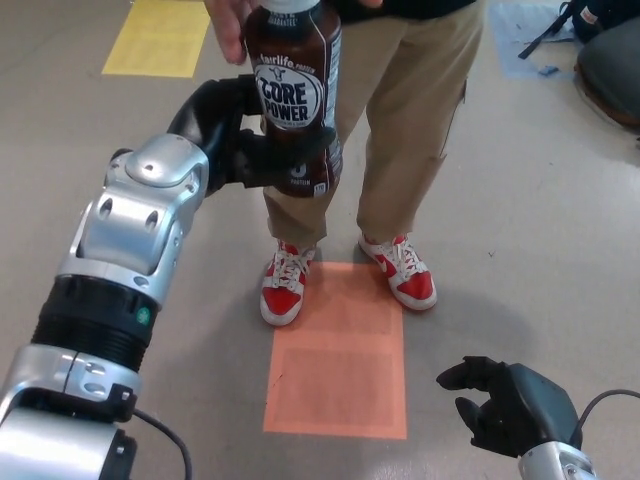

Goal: The robot recieved a bottle of protein shake from a person using its left hand and then shake the protein up and down 2 two times and hand it back to the person

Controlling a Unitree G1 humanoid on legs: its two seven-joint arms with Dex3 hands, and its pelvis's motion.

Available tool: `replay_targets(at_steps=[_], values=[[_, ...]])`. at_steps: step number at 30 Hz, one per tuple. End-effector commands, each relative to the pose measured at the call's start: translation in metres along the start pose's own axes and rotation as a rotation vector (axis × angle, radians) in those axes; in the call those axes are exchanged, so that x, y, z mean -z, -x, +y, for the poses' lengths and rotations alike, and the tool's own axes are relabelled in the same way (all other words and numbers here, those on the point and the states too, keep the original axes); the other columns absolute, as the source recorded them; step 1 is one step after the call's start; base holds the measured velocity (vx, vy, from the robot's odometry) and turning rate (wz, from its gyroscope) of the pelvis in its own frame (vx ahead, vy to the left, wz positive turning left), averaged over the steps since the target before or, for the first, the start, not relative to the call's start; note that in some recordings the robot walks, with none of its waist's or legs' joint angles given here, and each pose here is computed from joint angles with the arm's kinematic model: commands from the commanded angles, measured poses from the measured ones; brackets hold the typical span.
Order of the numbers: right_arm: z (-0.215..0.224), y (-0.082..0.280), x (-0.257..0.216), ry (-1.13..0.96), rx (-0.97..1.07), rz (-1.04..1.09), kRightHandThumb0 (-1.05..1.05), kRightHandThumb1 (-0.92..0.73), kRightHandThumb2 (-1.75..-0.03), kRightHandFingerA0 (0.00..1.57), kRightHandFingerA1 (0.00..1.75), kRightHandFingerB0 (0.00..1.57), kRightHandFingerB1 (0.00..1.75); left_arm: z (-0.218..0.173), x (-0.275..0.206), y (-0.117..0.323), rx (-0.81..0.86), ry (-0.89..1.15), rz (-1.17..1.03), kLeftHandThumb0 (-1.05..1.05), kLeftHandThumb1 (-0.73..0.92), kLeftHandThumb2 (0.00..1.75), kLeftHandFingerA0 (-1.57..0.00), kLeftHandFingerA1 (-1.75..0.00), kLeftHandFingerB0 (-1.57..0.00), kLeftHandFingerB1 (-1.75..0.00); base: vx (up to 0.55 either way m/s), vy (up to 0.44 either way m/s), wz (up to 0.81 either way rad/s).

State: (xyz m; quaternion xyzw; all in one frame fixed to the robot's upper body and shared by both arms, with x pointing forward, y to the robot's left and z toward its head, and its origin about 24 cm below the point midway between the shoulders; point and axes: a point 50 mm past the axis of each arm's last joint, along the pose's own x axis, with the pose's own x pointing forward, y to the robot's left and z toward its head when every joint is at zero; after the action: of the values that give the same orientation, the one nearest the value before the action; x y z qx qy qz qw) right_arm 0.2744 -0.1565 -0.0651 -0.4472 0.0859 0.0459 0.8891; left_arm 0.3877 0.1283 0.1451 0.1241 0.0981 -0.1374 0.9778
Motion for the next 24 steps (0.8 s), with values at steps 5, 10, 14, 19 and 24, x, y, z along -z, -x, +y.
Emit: replay_targets(at_steps=[5,10,14,19,24], values=[[-0.005,-0.002,0.001,-0.019,0.020,0.006,-0.25,-0.77,-0.63,0.88,0.56,0.80,0.46,0.007,-0.010,0.001,-0.014,0.021,-0.015,-0.17,0.80,0.66,-1.10,-0.91,-0.79,-0.86,0.00,0.000,0.00],[-0.004,-0.002,0.001,-0.024,0.023,0.013,-0.25,-0.76,-0.63,0.89,0.54,0.80,0.46,0.010,-0.019,0.002,-0.025,0.016,-0.035,-0.17,0.80,0.63,-1.10,-0.91,-0.81,-0.85,0.00,0.000,0.00],[-0.004,-0.001,0.002,-0.017,0.023,0.010,-0.25,-0.75,-0.64,0.90,0.54,0.81,0.46,0.011,-0.021,0.002,-0.029,0.023,-0.033,-0.16,0.82,0.64,-1.10,-0.90,-0.79,-0.84,0.00,0.000,0.00],[-0.004,-0.001,0.002,-0.029,0.020,0.007,-0.24,-0.75,-0.64,0.88,0.52,0.80,0.46,0.011,-0.022,0.003,-0.029,0.030,-0.038,-0.16,0.82,0.64,-1.10,-0.92,-0.79,-0.83,0.00,0.000,0.00],[-0.004,-0.002,0.000,-0.024,0.016,0.007,-0.26,-0.76,-0.62,0.88,0.56,0.80,0.46,0.011,-0.024,0.006,-0.032,-0.016,-0.046,-0.43,0.73,0.62,-0.76,-0.53,-0.47,-0.38,0.00,0.000,0.00]])
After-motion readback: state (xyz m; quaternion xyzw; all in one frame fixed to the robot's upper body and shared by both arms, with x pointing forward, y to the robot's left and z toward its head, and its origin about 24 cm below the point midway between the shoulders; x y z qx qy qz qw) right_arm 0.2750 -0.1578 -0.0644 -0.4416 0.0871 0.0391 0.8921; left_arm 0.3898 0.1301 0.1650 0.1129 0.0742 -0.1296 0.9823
